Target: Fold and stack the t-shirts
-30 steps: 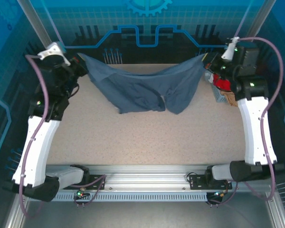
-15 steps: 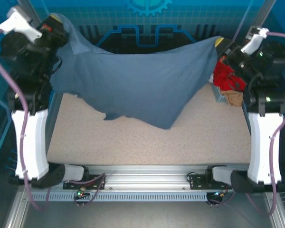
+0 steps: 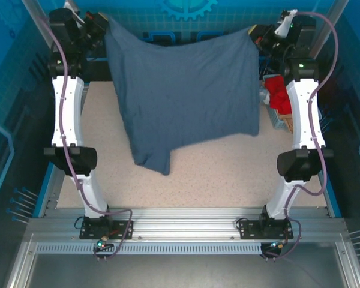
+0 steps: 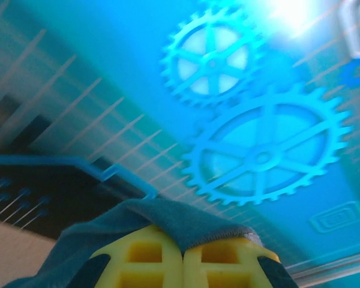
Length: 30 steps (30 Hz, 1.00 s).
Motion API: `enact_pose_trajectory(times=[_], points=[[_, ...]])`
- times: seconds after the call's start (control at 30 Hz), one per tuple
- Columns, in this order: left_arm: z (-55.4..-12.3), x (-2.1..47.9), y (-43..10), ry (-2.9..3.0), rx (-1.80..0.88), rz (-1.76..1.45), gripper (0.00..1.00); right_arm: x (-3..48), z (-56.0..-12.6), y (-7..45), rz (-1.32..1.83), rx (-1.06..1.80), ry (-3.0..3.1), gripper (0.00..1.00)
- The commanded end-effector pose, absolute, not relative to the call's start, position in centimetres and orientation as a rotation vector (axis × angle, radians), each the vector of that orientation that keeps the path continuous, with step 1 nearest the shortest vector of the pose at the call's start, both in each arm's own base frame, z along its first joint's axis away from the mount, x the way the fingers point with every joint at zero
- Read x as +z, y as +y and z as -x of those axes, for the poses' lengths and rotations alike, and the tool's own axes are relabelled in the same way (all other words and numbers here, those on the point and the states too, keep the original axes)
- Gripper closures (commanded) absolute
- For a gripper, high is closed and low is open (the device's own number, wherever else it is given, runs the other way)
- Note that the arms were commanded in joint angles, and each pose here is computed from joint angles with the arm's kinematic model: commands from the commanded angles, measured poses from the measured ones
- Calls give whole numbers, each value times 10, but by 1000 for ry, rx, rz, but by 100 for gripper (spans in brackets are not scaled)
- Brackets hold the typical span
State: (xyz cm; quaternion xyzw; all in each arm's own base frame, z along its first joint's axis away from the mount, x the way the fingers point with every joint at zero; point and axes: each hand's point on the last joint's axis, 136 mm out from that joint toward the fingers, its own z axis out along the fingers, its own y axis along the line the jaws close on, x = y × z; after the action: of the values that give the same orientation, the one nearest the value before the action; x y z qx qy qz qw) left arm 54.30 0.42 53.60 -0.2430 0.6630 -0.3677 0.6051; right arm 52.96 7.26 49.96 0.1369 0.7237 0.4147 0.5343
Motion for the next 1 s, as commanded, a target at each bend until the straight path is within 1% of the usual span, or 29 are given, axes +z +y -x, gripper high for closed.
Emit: enact_pose_trajectory(times=[0.0, 0.1, 0.2, 0.27, 0.33, 0.4, 0.53, 0.63, 0.7, 0.77, 0.87, 0.97], points=[[-469, 652, -7, 1268, -919, 361, 100, 561, -512, 61, -258, 994, 1584, 100], [-430, 685, -9, 1190, -907, 321, 100, 577, -510, 49, -275, 997, 1541, 100], [-391, 697, -15, 1189, -882, 294, 100, 580, -507, 39, -285, 991, 1533, 100], [-369, 689, -20, 1225, -844, 292, 100, 572, -504, 40, -274, 973, 1566, 100], [-351, 664, -25, 1271, -829, 317, 100, 551, -502, 44, -267, 963, 1636, 100], [-345, 612, -32, 1370, -847, 377, 100, 519, -499, 50, -274, 949, 1719, 100], [-323, 468, -57, 1680, -862, 515, 100, 425, -480, 55, -372, 909, 1898, 100], [-289, 335, -79, 1949, -859, 651, 100, 322, -455, 59, -481, 863, 2083, 100], [-267, 257, -92, 2117, -874, 751, 100, 255, -440, 62, -544, 830, 2214, 100], [-249, 196, -106, 2238, -899, 821, 100, 193, -426, 61, -639, 820, 2355, 100], [-228, 128, -130, 2381, -920, 891, 100, 122, -408, 56, -754, 740, 2541, 100], [-212, 82, -142, 2505, -865, 958, 100, 86, -391, 43, -843, 618, 2656, 100]])
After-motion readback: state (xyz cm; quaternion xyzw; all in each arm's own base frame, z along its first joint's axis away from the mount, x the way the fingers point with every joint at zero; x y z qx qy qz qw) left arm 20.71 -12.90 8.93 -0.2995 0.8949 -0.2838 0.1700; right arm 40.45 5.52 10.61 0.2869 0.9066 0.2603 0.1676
